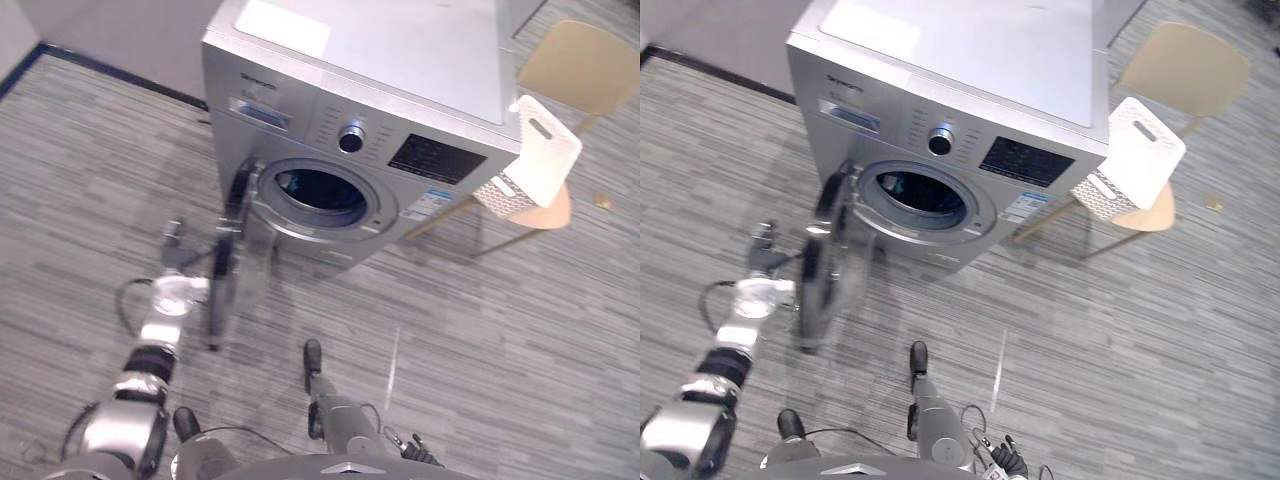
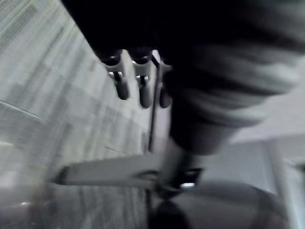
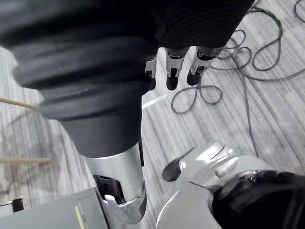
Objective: Pick up the laundry basket with both hands and put the clothes into the washing machine.
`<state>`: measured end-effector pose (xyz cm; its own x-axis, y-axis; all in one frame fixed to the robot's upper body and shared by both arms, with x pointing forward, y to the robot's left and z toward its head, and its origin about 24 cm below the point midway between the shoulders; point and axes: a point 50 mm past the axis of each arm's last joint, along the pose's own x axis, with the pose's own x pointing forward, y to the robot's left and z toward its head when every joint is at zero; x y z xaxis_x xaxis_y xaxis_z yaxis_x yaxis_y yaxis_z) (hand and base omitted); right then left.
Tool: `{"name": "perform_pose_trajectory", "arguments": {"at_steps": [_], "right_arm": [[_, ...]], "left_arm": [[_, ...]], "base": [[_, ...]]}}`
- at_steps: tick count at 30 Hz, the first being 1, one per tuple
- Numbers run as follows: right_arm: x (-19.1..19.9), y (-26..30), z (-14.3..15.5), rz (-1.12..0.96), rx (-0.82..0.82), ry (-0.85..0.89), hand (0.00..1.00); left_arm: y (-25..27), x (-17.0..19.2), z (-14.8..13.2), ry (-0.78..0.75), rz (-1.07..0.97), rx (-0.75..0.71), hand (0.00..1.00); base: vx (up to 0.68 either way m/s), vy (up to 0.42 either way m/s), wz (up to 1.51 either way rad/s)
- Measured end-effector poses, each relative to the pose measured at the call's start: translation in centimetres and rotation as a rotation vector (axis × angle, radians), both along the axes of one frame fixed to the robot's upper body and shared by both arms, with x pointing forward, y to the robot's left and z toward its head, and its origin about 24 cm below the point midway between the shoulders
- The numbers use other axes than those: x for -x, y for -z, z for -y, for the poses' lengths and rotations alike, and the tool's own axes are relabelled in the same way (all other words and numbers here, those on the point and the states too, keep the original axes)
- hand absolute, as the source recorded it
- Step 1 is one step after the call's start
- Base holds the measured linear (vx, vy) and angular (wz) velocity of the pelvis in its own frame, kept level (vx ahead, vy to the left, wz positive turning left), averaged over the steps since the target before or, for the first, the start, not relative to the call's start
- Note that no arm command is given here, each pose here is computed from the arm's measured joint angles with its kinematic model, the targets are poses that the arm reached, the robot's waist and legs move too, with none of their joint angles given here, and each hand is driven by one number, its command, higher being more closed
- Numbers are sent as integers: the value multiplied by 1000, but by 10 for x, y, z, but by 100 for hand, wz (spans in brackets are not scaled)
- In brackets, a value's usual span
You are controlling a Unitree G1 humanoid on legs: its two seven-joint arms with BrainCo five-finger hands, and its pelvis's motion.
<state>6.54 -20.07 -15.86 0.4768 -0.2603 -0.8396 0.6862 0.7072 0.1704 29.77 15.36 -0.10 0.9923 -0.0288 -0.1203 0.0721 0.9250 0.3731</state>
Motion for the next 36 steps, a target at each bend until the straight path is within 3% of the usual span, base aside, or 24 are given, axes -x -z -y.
{"name": "perform_pose_trajectory", "arguments": {"at_steps": [2,4,7,10,16,18,22,26,30,33,36], "right_arm": [[-2,-1,4,14,5,26,0],[-5,-2,4,25,2,37,0],[-10,-3,4,43,1,45,0],[-10,-4,9,46,16,53,0],[-9,-4,13,40,26,48,0],[-7,-3,14,27,23,51,0],[4,1,16,-28,13,66,0],[5,4,17,-80,8,73,0],[0,6,19,-113,13,18,0],[-5,5,22,-115,25,-12,0],[5,4,32,-139,38,23,0]], "left_arm": [[22,48,87,450,-103,32,0],[16,80,134,686,-130,146,0],[-23,97,173,897,-61,373,0],[-41,91,177,942,-9,452,0],[-32,76,157,825,-29,446,0],[-18,70,141,728,-70,447,0],[41,62,82,397,-273,389,0],[111,95,10,45,-582,197,0],[149,156,-40,-295,-831,185,0],[159,187,-43,-436,-903,307,0],[164,197,-26,-366,-948,278,0]], "base": [[76,31,26],[97,33,20],[66,14,13],[26,-2,7],[-22,-11,0],[-61,-33,-2],[-41,-29,-3],[-13,-20,-5],[31,1,0],[4,85,88],[15,170,158]]}}
